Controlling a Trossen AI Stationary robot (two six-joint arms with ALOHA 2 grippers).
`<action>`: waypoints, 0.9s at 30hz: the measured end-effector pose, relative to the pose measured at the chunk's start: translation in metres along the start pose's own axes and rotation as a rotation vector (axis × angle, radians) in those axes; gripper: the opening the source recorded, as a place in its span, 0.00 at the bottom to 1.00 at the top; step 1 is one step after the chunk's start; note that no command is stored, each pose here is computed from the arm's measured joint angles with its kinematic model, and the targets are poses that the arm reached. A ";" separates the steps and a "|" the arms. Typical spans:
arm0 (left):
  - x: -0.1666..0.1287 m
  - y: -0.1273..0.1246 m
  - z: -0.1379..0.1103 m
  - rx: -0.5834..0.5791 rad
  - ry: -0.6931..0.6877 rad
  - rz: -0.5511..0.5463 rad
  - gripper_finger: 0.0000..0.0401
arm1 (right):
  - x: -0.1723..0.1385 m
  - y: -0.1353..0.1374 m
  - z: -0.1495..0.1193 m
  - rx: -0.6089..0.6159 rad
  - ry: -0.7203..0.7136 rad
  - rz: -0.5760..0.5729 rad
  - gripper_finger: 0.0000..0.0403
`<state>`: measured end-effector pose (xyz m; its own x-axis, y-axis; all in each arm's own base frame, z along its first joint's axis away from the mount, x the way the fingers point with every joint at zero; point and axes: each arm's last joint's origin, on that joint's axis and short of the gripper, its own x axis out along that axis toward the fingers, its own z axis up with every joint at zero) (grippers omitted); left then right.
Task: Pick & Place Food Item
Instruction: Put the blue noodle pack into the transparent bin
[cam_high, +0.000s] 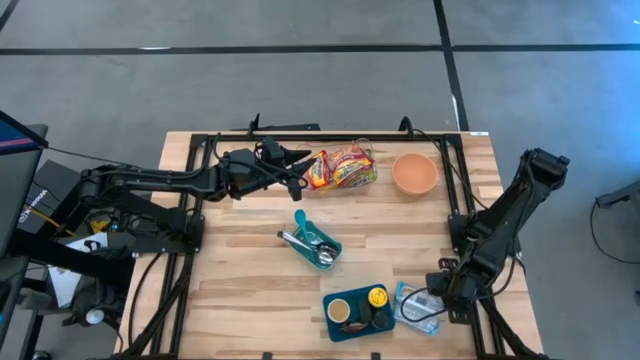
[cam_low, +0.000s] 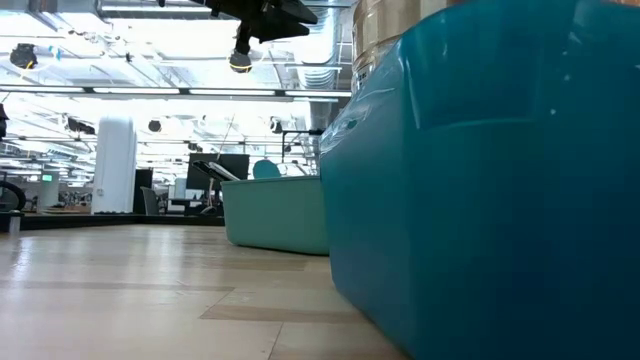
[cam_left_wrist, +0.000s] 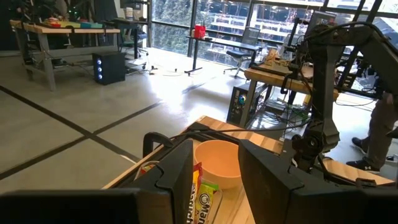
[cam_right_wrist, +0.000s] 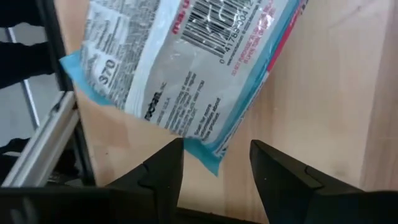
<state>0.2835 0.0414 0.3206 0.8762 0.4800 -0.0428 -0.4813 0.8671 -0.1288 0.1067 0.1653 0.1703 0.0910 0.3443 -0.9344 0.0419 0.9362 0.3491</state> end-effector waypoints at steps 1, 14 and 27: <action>0.000 0.000 0.000 0.000 0.000 0.000 0.30 | 0.002 0.000 0.000 0.005 0.003 -0.010 0.44; 0.000 0.000 0.000 0.000 0.000 0.000 0.30 | 0.028 0.001 0.003 0.020 0.071 -0.085 0.42; 0.000 0.000 0.000 0.000 0.000 0.000 0.30 | 0.027 0.001 0.003 0.019 0.072 -0.078 0.29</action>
<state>0.2835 0.0414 0.3206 0.8762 0.4800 -0.0428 -0.4813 0.8671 -0.1288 0.1123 0.1753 0.1457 0.0148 0.2755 -0.9612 0.0654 0.9590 0.2759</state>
